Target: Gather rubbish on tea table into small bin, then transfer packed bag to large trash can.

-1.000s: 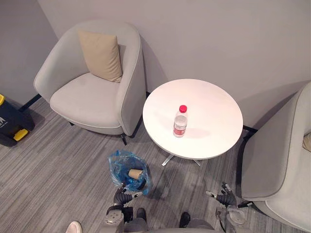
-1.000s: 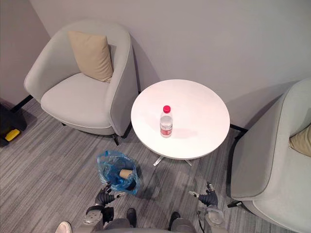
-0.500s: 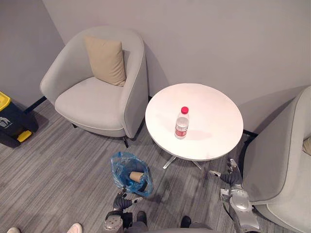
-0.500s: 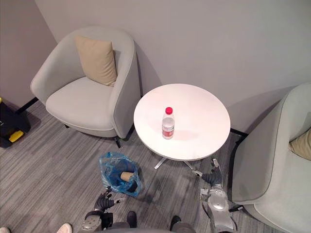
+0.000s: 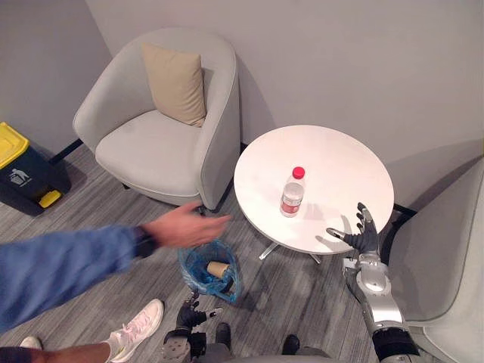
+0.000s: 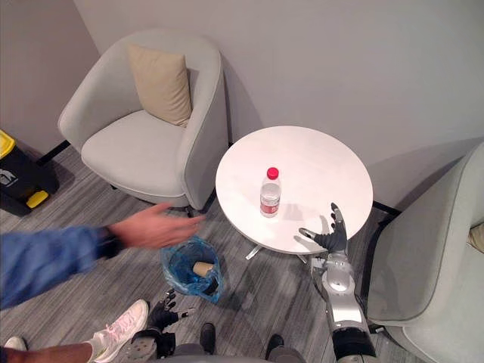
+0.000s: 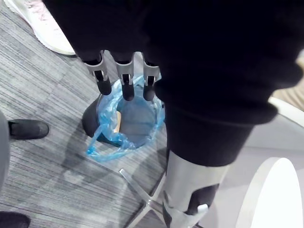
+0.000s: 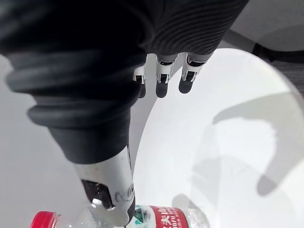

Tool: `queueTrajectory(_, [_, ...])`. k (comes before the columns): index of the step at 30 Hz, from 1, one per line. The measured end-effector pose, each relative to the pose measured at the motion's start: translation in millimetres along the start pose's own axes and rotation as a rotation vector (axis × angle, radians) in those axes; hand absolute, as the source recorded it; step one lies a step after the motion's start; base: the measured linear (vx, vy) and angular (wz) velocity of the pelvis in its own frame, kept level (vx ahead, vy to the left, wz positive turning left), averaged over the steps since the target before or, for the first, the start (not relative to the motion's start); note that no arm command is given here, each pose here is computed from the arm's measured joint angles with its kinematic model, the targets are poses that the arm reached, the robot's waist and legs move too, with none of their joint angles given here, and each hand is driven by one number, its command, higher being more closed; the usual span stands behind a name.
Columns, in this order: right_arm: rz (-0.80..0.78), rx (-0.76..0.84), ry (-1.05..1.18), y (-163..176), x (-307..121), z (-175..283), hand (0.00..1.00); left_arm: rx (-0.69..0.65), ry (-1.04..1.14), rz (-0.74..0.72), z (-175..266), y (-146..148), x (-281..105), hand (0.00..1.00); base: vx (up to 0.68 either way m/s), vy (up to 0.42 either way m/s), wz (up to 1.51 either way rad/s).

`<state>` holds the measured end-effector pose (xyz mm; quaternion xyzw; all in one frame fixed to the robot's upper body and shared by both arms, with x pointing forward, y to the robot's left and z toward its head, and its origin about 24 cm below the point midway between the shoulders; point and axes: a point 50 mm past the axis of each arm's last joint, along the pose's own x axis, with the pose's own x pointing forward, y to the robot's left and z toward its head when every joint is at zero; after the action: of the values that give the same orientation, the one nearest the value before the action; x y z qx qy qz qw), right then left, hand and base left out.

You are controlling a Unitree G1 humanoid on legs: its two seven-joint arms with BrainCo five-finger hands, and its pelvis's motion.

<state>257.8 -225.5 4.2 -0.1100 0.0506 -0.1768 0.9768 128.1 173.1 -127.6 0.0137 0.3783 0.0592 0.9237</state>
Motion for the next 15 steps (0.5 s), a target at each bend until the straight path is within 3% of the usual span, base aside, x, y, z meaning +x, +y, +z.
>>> queueTrajectory(15, [0.068,0.077,-0.163,35,47,67,0.00,-0.003,-0.061,-0.036,13,-11,2,0.00,-0.02,0.004,0.12])
